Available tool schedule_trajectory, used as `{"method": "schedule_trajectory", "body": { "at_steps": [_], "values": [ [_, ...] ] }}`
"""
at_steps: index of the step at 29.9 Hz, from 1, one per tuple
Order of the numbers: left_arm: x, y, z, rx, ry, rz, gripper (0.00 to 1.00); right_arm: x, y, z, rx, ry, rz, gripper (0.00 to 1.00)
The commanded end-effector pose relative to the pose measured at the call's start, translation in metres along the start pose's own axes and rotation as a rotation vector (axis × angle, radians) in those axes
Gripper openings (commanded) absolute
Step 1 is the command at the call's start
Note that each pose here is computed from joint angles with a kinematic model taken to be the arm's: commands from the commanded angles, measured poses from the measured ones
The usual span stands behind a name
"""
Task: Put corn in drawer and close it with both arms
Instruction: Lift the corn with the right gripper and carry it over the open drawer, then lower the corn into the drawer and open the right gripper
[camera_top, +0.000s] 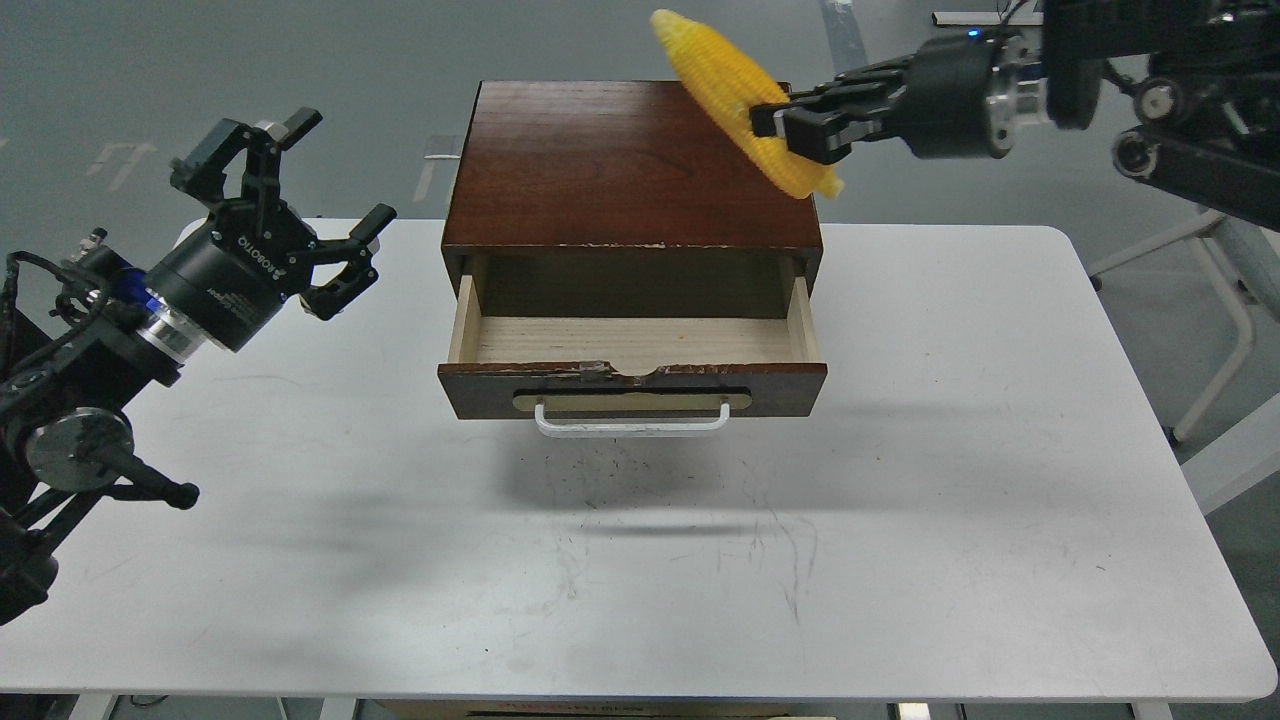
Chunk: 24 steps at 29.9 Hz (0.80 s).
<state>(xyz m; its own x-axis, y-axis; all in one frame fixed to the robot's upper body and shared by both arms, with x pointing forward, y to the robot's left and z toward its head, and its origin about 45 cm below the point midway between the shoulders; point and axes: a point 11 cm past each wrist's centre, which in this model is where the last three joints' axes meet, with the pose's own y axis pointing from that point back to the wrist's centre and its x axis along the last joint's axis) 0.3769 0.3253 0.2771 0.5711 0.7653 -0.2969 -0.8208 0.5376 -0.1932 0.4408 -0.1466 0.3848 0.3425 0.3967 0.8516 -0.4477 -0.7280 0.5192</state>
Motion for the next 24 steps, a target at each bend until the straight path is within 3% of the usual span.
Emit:
{"method": "schedule_trajectory", "body": {
  "at_steps": [1,9,17,24],
  "values": [
    [0.0,0.0,0.001,-0.001,-0.003,-0.003,0.99,0.001,-0.029,-0.028,0.056,0.09,-0.074,0.13],
    [0.0,0.001,0.003,-0.003,-0.006,-0.002,0.99,-0.029,-0.075,-0.063,0.138,0.411,-0.196,0.12],
    [0.001,0.001,0.004,-0.007,-0.008,0.0,0.99,-0.044,-0.088,-0.055,0.123,0.493,-0.221,0.14],
    [0.001,0.001,0.005,-0.006,-0.01,0.0,0.99,-0.061,-0.092,-0.055,0.137,0.469,-0.243,0.28]
  ]
}}
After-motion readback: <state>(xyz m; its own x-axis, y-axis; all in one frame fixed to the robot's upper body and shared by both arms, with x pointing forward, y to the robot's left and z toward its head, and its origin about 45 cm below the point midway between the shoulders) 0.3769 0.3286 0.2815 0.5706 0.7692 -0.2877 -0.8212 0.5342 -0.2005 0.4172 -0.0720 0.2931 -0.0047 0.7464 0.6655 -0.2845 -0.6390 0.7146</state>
